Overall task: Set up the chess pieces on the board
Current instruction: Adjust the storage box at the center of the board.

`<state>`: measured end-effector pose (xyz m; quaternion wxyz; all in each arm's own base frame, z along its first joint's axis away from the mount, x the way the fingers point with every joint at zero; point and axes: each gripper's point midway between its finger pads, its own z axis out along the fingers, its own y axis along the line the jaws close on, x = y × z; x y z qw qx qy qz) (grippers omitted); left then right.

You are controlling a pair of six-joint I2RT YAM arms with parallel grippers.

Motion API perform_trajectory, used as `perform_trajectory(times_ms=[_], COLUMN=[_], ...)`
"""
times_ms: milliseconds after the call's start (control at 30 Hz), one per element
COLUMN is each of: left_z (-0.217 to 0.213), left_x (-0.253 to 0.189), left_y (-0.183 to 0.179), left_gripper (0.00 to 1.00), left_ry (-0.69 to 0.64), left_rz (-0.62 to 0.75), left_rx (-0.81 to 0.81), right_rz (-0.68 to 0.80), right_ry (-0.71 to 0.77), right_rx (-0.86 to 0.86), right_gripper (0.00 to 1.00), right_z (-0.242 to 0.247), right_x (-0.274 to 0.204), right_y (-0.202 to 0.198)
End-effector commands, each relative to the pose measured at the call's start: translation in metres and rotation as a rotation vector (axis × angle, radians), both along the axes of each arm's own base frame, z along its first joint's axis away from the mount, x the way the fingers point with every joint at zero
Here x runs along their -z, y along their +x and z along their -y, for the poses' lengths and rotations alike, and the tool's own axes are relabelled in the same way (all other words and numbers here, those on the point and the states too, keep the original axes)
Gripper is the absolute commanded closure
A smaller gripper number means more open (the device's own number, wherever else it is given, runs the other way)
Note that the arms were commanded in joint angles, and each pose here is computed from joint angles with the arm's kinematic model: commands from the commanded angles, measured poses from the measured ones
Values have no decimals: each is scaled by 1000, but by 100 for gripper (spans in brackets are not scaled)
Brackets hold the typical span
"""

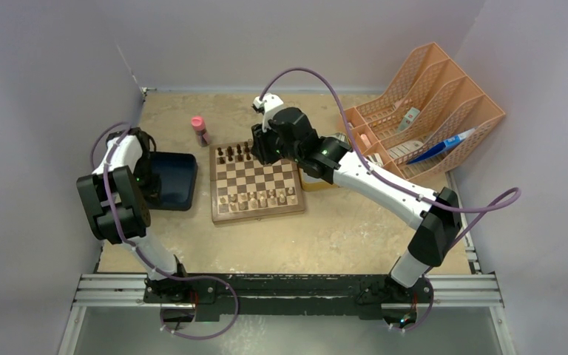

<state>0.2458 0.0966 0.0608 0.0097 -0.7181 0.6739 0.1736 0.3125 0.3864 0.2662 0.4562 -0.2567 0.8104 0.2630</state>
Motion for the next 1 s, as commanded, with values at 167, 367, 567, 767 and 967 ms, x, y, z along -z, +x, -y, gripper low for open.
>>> perform_trajectory(times_ms=[167, 367, 567, 767, 967], left_z=[-49, -65, -82, -96, -101], left_x=[-17, -9, -9, -5, -2], left_y=[5, 10, 26, 42, 67], left_gripper=[100, 100, 100, 100, 100], left_ry=[156, 183, 226, 299, 333], left_rz=[-54, -113, -149, -161, -135], left_rx=[413, 624, 826, 979, 1125], right_rz=[46, 52, 55, 57, 70], right_ry=[57, 57, 59, 55, 63], right_rx=[-21, -13, -8, -16, -18], right_gripper=[67, 67, 67, 67, 67], right_z=[-3, -1, 3, 4, 2], right_x=[-32, -33, -33, -37, -42], right_y=[-3, -3, -4, -6, -5])
